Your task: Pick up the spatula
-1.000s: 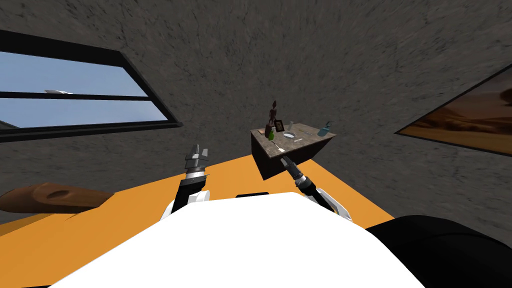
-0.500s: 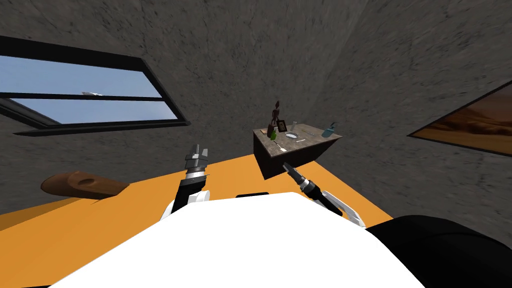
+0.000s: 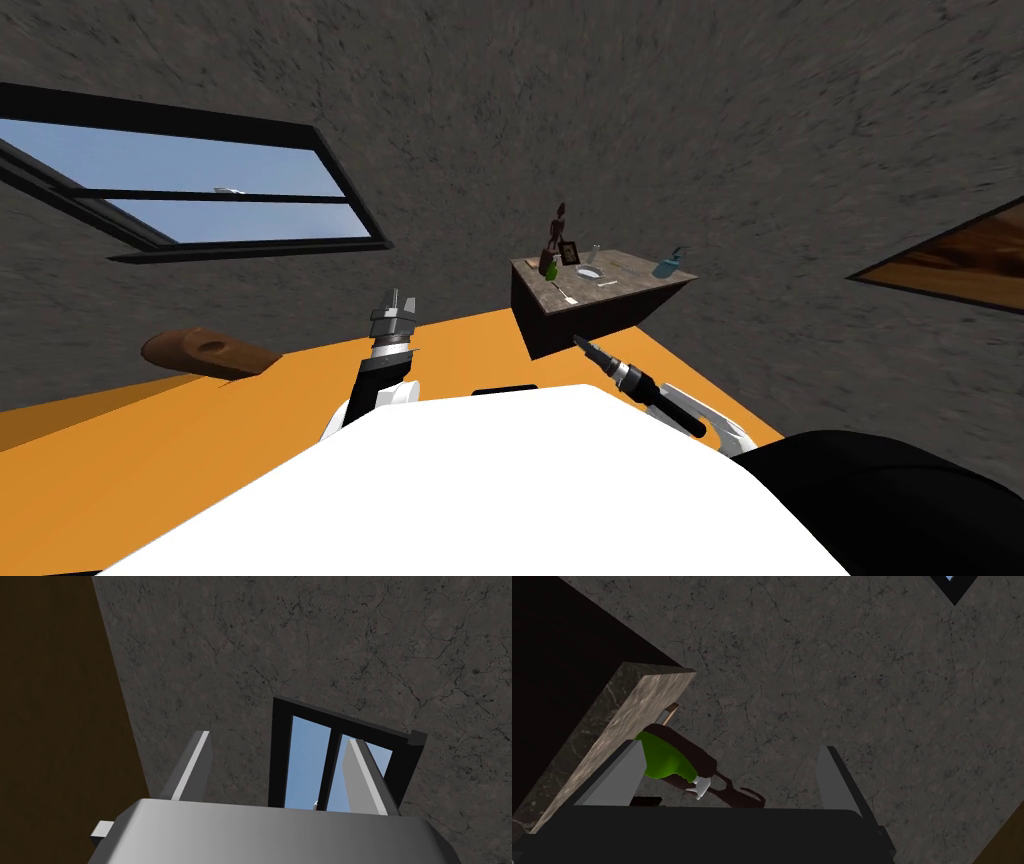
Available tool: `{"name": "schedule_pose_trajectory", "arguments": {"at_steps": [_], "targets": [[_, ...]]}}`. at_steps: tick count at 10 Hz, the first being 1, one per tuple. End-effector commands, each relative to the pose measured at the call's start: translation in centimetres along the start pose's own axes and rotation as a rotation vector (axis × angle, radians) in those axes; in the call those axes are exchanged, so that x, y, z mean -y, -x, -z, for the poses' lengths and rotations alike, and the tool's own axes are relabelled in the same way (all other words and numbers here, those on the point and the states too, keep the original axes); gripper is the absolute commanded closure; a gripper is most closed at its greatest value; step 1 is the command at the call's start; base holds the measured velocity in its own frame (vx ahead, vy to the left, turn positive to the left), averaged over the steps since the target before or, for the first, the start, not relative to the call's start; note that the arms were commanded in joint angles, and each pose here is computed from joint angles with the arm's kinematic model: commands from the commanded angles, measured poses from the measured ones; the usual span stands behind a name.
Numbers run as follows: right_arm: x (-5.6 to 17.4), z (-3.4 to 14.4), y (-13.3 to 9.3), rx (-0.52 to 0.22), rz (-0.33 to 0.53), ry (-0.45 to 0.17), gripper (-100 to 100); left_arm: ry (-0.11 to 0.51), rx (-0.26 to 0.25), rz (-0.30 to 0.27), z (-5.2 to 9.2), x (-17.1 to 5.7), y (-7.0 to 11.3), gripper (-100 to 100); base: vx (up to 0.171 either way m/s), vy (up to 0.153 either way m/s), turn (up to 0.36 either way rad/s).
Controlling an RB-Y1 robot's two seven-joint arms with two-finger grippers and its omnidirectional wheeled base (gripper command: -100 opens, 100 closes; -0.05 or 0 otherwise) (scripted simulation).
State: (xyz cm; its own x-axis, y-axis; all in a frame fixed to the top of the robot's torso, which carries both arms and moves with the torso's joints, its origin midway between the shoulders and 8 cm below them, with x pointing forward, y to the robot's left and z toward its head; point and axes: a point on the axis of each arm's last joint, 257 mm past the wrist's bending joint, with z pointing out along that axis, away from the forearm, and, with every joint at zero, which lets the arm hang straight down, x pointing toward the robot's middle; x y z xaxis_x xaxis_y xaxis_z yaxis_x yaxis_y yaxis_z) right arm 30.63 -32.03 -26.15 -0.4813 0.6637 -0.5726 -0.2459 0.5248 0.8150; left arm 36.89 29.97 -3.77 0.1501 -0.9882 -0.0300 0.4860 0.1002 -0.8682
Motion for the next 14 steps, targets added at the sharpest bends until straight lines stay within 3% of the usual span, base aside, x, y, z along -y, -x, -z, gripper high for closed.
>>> {"name": "schedule_pose_trajectory", "arguments": {"at_steps": [1, 4, 5, 7, 8, 9, 10, 11, 12, 13, 14], "targets": [[2.2, 1.7, -0.5, -0.056, 0.029, -0.058, -100, 0.0, 0.0, 0.0, 0.0, 0.0, 0.0, 0, 0.0, 0.01, 0.131], [5.3, 4.3, 0.0, -0.125, 0.078, -0.146, -100, 0.0, 0.0, 0.0, 0.0, 0.0, 0.0, 0, 0.012, 0.011, 0.076], [7.1, 6.0, -0.2, -0.162, 0.095, -0.199, -100, 0.0, 0.0, 0.0, 0.0, 0.0, 0.0, 0, 0.029, 0.016, 0.114], [7.4, 6.4, 0.4, -0.181, 0.116, -0.212, -100, 0.0, 0.0, 0.0, 0.0, 0.0, 0.0, 0, 0.026, 0.009, 0.024], [9.3, 8.5, 0.6, -0.226, 0.142, -0.272, -100, 0.0, 0.0, 0.0, 0.0, 0.0, 0.0, 0, 0.029, 0.016, 0.125], [9.3, 8.6, 0.9, -0.234, 0.151, -0.276, -100, 0.0, 0.0, 0.0, 0.0, 0.0, 0.0, 0, 0.04, 0.015, 0.059], [11.1, 10.8, 1.4, -0.28, 0.18, -0.337, -100, 0.0, 0.0, 0.0, 0.0, 0.0, 0.0, 0, 0.072, 0.025, 0.09], [11.1, 10.9, 1.6, -0.286, 0.186, -0.339, -100, 0.0, 0.0, 0.0, 0.0, 0.0, 0.0, 0, 0.064, 0.015, 0.056], [12.6, 13.2, 2.2, -0.331, 0.214, -0.399, -100, 0.0, 0.0, 0.0, 0.0, 0.0, 0.0, 0, 0.081, 0.024, 0.098], [12.6, 13.3, 2.4, -0.336, 0.219, -0.401, -100, 0.0, 0.0, 0.0, 0.0, 0.0, 0.0, 0, 0.072, 0.017, 0.065], [14.0, 15.6, 3.2, -0.383, 0.249, -0.46, -100, 0.0, 0.0, 0.0, 0.0, 0.0, 0.0, 0, 0.098, 0.026, 0.106]]}}
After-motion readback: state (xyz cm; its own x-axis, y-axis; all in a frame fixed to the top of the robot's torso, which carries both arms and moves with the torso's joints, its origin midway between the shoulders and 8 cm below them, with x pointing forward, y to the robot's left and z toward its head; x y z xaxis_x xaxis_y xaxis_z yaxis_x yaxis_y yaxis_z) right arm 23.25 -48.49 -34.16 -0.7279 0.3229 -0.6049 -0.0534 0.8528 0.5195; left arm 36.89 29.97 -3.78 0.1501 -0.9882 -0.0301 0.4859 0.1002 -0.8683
